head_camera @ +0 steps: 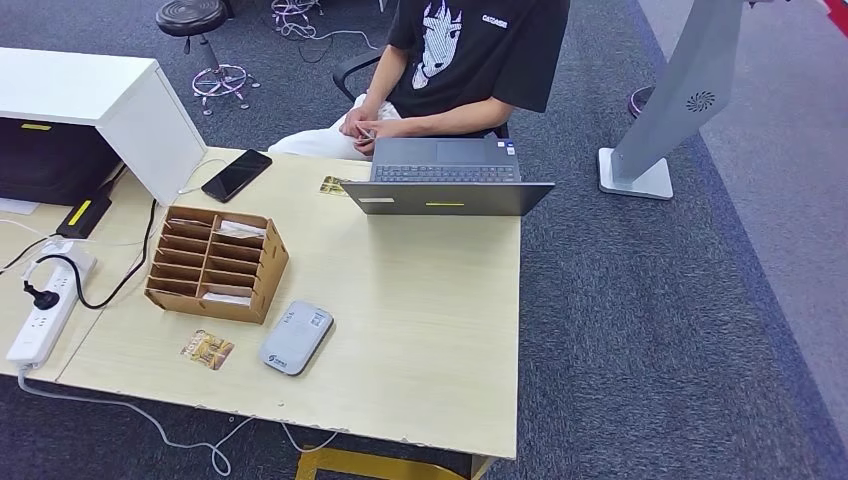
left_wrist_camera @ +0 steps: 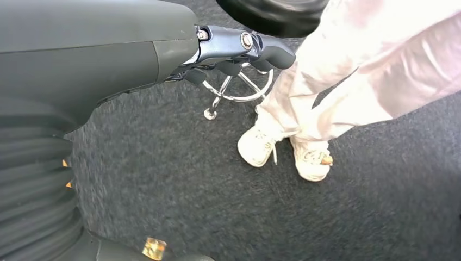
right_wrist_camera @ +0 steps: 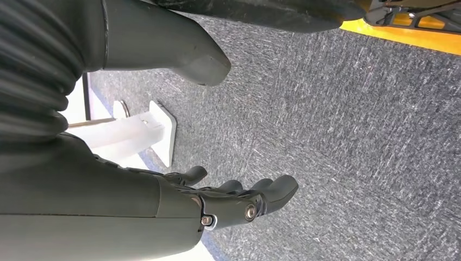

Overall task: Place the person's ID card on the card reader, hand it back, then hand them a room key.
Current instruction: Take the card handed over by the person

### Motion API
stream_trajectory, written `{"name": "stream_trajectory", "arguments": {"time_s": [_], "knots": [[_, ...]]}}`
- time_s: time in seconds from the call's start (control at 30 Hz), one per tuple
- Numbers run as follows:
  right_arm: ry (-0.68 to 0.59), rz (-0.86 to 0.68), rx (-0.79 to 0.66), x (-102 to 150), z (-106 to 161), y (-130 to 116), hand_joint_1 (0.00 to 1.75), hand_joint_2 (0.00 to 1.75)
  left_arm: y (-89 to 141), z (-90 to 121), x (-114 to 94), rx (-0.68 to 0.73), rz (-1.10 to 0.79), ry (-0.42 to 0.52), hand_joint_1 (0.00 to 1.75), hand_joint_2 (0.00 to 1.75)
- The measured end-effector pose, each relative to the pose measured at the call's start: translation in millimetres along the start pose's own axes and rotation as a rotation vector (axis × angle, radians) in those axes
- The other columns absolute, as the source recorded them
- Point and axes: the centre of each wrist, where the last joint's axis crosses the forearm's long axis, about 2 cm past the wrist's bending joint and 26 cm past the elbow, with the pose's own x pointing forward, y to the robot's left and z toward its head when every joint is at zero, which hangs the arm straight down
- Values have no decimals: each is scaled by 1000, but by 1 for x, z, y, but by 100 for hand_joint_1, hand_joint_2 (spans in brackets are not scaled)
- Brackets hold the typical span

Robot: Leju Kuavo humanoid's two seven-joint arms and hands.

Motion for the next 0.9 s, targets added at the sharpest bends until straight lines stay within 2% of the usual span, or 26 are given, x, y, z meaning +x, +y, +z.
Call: {"name": "stream_trajectory", "arguments": {"time_s": [0.07,0.1,0.17,0.23,0.27,0.33,0.4,0.47,0.53,0.67,0.7,0.77,0.9], "knots": [[5,-1,2,0,0,1,0,175,5,14,-22,-84,-99,-43,0,175],[8,-3,4,0,1,1,0,175,6,29,-39,-169,-165,-72,0,175],[18,-9,8,-1,1,3,0,175,-3,81,-74,-406,-276,-125,0,175],[25,-13,12,-1,2,3,0,175,-18,139,-93,-646,-381,-213,0,175],[25,-14,13,1,1,3,0,175,-21,159,-98,-739,-464,-273,0,175],[24,-14,17,2,1,2,0,175,-18,179,-108,-838,-690,-348,0,175],[30,-11,21,0,1,2,0,175,-7,183,-119,-845,-882,-346,0,175],[35,-10,23,-3,1,3,0,175,6,188,-131,-833,-957,-294,0,175],[35,-10,23,-2,1,2,0,175,16,194,-141,-798,-919,-167,0,175],[32,-11,22,-1,0,1,0,175,27,212,-155,-591,-625,329,0,175],[33,-11,22,0,0,1,0,175,28,214,-157,-553,-577,413,0,175],[35,-11,22,0,0,1,0,175,29,217,-158,-535,-563,473,0,175],[39,-11,20,0,0,1,0,175,29,223,-160,-558,-601,464,0,175]]}}
